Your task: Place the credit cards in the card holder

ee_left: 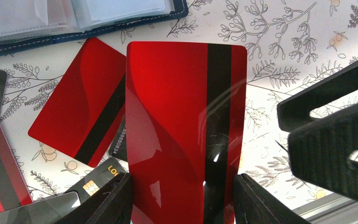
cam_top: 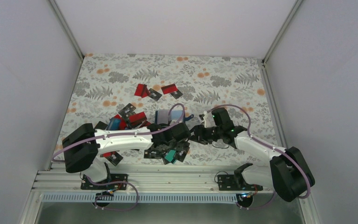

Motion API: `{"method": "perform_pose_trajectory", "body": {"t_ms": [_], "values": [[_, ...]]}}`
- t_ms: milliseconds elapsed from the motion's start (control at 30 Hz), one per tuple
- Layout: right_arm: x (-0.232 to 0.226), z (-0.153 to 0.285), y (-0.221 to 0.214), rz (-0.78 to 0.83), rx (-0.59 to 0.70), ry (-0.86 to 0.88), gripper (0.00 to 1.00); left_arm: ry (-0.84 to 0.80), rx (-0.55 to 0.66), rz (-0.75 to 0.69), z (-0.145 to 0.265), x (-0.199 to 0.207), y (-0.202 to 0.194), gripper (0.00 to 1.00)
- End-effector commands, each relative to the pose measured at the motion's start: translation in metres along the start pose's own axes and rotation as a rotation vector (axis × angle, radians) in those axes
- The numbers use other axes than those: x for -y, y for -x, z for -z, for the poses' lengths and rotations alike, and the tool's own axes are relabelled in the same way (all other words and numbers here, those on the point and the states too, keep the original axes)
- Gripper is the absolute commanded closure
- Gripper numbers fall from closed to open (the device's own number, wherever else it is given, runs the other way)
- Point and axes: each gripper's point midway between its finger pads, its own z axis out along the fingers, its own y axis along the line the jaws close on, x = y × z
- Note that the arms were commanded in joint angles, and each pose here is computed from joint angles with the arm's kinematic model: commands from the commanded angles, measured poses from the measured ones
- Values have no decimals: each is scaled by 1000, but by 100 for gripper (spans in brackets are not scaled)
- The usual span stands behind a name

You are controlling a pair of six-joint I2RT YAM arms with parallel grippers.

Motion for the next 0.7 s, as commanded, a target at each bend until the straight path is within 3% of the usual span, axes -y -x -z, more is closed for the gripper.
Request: {"method": "perform_pose_trajectory", "body": {"t_ms": [0, 667], "values": [[-3, -2, 3, -57, 23, 41, 56, -24, 35, 25, 6, 4, 8, 48], [-11, -12, 8, -117, 17, 103, 67, -68, 53, 24, 15, 14, 15, 51]]}}
